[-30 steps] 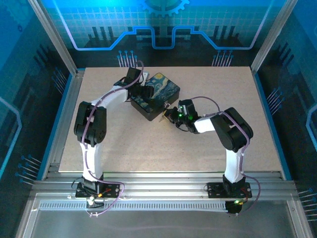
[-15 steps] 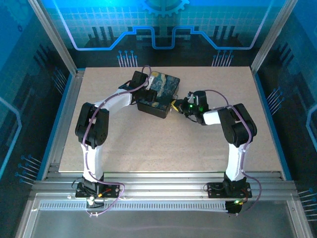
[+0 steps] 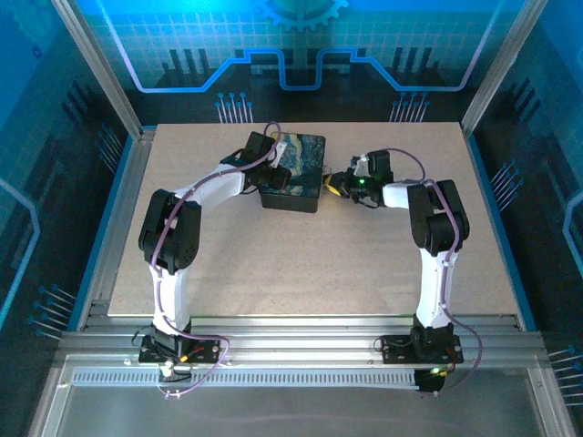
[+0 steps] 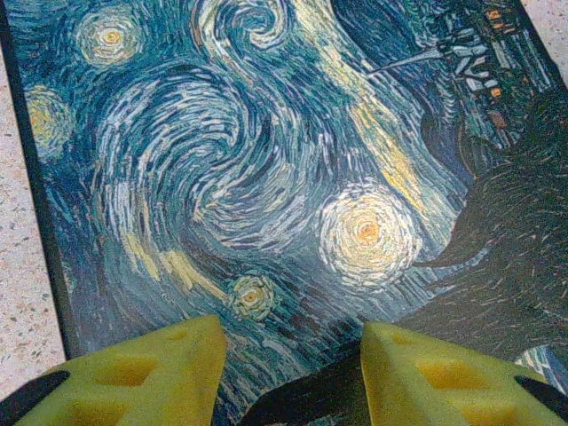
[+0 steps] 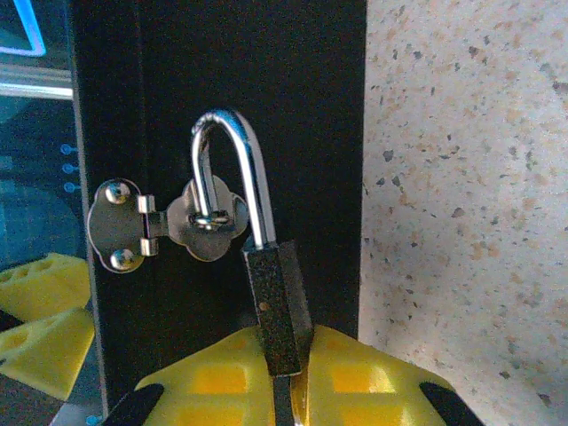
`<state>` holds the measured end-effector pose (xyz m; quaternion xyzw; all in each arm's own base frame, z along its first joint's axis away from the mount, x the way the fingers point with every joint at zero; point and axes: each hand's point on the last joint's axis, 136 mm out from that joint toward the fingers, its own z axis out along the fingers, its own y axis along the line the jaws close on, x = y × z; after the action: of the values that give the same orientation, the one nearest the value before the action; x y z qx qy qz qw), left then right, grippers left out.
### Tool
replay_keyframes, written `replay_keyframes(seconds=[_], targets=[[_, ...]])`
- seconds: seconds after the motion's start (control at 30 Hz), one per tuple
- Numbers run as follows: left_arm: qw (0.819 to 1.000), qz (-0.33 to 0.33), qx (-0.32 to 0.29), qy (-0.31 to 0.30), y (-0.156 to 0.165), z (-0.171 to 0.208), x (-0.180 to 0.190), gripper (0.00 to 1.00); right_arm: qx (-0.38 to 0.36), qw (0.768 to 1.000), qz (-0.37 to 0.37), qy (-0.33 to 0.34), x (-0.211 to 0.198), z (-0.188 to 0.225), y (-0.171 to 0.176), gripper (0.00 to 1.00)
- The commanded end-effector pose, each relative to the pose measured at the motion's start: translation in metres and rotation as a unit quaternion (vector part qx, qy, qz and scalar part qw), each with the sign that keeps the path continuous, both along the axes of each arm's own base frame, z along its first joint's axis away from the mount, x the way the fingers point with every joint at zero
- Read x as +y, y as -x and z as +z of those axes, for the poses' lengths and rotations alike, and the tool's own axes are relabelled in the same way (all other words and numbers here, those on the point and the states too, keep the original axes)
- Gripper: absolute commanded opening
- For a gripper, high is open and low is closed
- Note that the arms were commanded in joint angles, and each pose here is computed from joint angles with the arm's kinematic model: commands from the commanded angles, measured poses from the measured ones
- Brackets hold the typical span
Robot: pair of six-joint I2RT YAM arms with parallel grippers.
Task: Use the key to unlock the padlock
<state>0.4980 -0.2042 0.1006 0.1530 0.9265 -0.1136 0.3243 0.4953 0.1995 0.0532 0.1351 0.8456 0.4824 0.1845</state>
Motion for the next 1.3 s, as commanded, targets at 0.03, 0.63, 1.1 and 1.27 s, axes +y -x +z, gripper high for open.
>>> replay_keyframes(seconds=[0.03, 0.63, 1.1, 1.27], targets=[[0.985, 0.031, 0.157, -0.062, 0.06, -0.068, 0.033, 0.46, -0.008, 0.999, -0.036, 0.027, -0.039, -0.006, -0.014, 0.14], [0.976, 0.019, 0.209, -0.052, 0.079, -0.084, 0.028, 0.43, -0.07, 0.996, -0.034, 0.053, -0.011, 0.03, -0.041, 0.13], [0.977, 0.03, 0.204, -0.063, 0.077, -0.08, 0.033, 0.43, -0.095, 0.986, -0.13, 0.046, -0.028, 0.024, -0.035, 0.06], [0.977, 0.041, 0.199, -0.062, 0.074, -0.075, 0.039, 0.43, -0.111, 0.984, -0.127, 0.049, -0.01, 0.04, -0.025, 0.02]])
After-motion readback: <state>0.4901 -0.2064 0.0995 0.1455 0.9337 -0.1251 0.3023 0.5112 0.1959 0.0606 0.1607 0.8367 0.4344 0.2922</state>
